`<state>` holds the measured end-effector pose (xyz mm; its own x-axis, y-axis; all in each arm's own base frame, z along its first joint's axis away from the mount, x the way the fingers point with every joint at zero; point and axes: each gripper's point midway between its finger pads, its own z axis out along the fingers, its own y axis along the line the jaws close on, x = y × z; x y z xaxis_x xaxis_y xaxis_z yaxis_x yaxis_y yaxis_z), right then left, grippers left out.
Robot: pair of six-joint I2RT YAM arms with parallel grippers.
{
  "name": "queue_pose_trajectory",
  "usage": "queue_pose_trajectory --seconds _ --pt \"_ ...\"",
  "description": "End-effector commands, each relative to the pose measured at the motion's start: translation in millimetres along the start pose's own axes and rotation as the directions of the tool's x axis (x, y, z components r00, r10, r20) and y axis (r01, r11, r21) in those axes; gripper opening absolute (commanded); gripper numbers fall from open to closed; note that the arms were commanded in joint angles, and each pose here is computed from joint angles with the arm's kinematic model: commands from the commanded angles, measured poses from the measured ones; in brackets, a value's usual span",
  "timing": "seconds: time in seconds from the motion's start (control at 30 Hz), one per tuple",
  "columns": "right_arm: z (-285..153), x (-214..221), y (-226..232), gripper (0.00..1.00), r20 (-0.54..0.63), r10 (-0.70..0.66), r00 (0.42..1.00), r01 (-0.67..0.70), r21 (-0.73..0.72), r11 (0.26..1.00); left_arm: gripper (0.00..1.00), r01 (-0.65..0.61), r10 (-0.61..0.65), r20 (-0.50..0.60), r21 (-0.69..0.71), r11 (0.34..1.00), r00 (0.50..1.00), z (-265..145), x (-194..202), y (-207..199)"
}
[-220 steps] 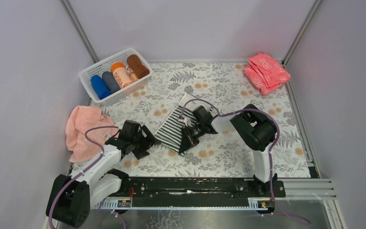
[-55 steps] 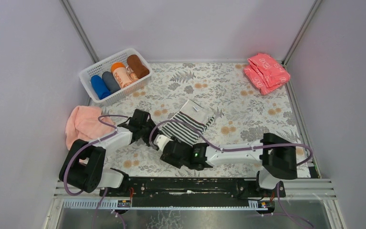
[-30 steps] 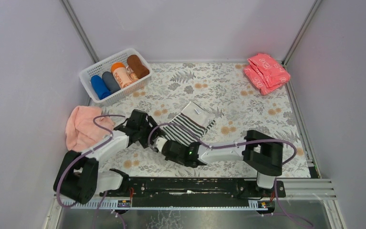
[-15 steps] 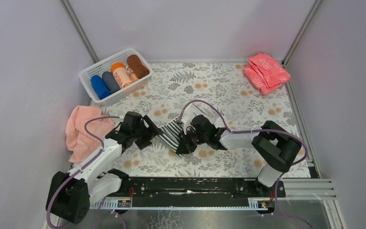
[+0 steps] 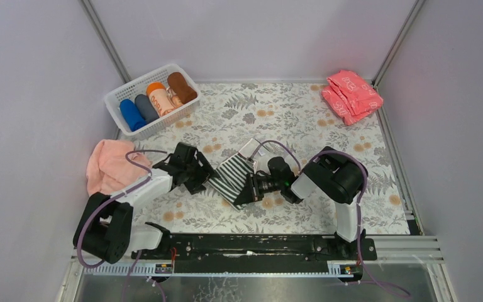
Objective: Roll the towels
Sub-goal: Roll the towel at the center of the board.
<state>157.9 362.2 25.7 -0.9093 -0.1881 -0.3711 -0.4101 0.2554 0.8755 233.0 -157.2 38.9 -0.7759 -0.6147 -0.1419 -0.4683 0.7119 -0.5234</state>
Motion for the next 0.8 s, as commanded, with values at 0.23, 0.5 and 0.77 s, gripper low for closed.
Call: queue_pose_trajectory --seconds 0.23,0.5,0.77 --pt "-6 -8 4 0.12 0.052 0.078 0.996 -0.076 -0.049 0.996 0.54 -0.067 0.067 0.01 -0.007 0.998 0.998 29 -18 -21" --pt "-14 -13 3 0.27 0.065 0.029 0.997 -0.031 0.041 0.999 0.25 -0.096 0.093 -0.037 -0.066 0.993 0.995 45 -12 -9" --pt "-36 -22 12 0.54 0.005 -0.153 0.988 0.146 0.279 0.949 0.2 -0.115 0.108 -0.058 -0.121 0.986 0.992 40 -9 1"
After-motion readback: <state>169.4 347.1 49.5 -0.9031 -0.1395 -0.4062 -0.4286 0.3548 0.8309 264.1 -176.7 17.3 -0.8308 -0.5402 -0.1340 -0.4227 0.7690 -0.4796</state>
